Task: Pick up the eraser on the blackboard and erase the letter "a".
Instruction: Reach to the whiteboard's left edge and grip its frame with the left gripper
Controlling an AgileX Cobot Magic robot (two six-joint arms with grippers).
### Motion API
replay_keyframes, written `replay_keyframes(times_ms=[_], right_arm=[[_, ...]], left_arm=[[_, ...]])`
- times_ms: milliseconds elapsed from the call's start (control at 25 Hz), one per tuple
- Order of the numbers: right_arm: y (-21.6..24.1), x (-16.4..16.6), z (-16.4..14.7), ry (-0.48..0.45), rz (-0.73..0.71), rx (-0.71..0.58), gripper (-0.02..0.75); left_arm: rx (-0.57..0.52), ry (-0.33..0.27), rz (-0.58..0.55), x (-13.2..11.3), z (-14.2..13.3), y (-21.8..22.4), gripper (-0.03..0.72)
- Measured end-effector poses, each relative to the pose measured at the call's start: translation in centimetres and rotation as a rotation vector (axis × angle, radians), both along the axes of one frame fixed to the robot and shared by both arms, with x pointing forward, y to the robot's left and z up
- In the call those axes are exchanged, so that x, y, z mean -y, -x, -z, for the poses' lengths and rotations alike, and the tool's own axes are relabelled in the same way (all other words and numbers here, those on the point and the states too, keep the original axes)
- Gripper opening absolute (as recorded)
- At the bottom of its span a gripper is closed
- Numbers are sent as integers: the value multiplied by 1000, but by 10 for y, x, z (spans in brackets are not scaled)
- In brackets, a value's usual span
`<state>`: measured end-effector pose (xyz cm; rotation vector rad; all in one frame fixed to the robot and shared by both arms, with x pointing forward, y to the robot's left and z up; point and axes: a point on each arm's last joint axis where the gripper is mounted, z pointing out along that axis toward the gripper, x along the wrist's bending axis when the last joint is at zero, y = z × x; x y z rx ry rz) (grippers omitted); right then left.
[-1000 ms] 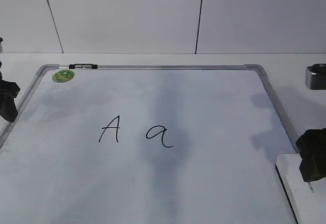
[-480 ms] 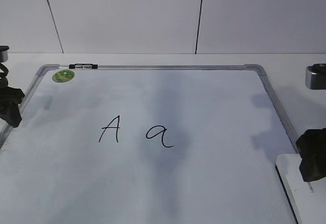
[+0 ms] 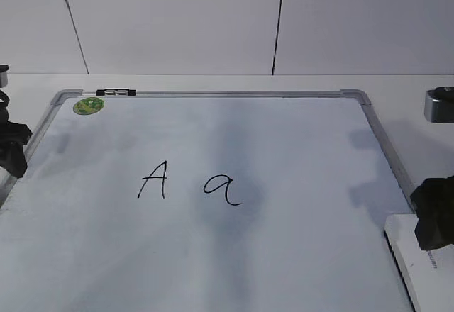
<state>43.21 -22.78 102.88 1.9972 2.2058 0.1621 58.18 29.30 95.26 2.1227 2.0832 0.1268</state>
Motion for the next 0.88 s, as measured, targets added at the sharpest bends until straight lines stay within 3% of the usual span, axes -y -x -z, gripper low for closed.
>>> replay_keyframes(times_ms=[480,880], right_arm=[[-1,0,0,-4,-1,9,592],[-1,0,0,-5,-1,10,591]], left_arm=[[-54,1,-1,0,20,-3,485],[-44,0,-2,0,21,-4,485]])
